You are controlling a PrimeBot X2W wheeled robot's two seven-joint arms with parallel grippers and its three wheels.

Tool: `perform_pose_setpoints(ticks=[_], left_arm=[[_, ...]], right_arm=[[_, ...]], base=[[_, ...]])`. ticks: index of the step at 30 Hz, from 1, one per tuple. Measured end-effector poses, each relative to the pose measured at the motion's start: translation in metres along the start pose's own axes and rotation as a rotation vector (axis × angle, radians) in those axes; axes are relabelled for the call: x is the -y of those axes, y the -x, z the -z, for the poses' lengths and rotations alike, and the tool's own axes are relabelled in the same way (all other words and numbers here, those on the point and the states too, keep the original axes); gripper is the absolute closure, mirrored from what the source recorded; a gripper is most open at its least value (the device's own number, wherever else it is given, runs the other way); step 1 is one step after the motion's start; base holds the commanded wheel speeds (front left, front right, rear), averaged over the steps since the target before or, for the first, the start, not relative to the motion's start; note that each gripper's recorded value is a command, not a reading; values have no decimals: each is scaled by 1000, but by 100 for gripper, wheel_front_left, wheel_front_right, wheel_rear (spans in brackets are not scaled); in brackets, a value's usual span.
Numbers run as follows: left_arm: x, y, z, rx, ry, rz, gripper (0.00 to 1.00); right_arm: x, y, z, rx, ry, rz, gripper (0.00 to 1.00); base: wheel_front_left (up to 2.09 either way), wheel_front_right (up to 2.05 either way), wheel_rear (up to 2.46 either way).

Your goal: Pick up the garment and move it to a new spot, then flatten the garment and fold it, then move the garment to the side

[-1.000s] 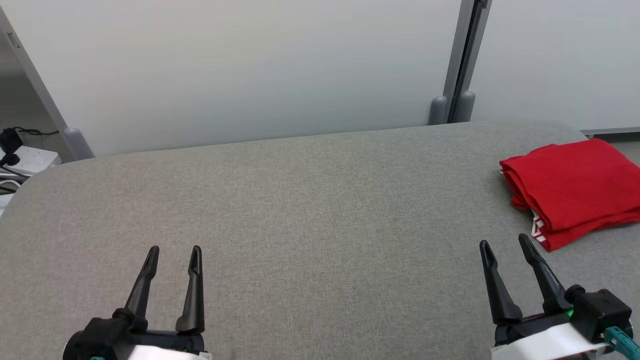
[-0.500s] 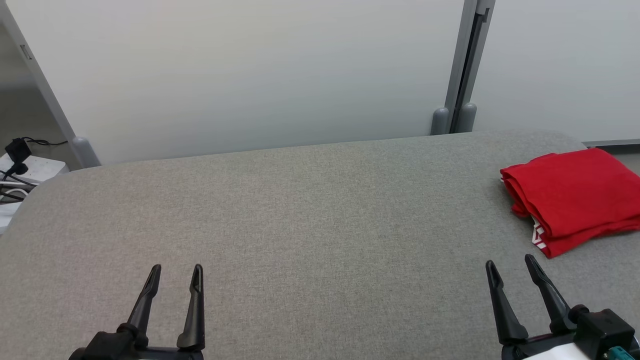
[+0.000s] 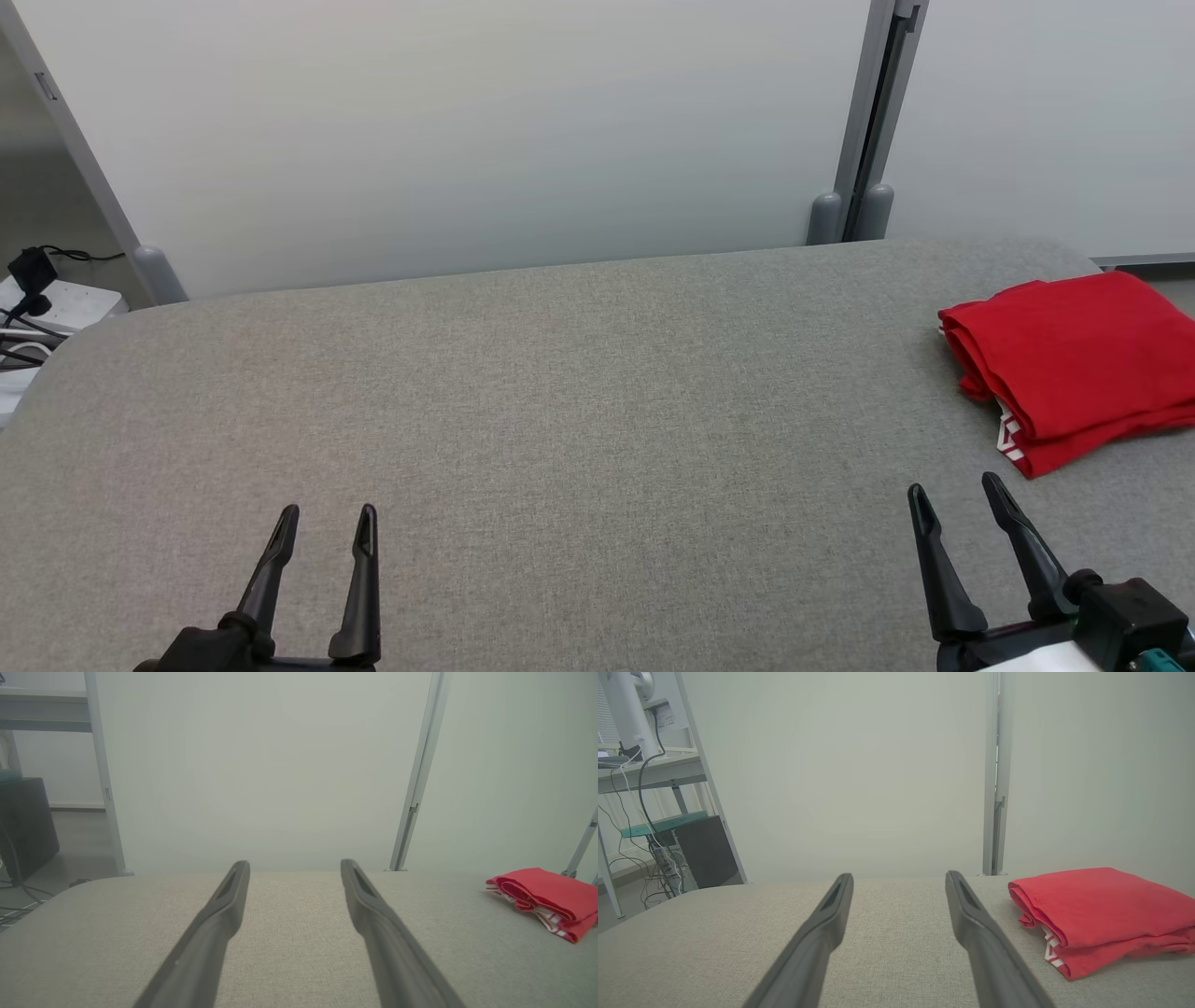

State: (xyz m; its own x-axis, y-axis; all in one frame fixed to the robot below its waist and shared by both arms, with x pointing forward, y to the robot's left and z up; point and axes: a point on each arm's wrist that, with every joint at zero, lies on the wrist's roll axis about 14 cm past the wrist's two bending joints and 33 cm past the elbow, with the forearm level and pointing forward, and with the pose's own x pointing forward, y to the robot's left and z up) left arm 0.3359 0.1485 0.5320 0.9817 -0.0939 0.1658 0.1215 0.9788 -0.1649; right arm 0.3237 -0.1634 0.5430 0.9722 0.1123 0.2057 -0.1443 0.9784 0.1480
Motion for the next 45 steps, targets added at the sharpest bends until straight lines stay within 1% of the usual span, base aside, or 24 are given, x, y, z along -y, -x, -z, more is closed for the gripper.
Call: perform_pose_setpoints(ticks=[6,12,18,33,34,42,45], left_arm=[[-2,1,4,-12,-1,-5,0],[-11,4,5,-18,-10,-46,0],[-19,14,12,-43,-11,-87,0],[-30,23,15,-52,-13,-128,0],[-31,24,16,-56,-21,-132,100],[-34,53,63,-217,12,-174,100],[-35,55,67,-233,39,-186,100]], right_arm=[[2,0,-1,5,2,10,0],[5,-1,-3,14,-2,24,0],[2,-4,-4,16,-6,15,0],[-8,-7,0,7,-17,-14,0],[-8,-7,1,3,-18,-14,100],[-6,18,49,-155,-50,19,100],[-4,20,53,-169,-80,32,100]], base=[[0,0,0],[0,0,0],[0,0,0],[0,0,0],[0,0,0],[0,0,0],[0,0,0]])
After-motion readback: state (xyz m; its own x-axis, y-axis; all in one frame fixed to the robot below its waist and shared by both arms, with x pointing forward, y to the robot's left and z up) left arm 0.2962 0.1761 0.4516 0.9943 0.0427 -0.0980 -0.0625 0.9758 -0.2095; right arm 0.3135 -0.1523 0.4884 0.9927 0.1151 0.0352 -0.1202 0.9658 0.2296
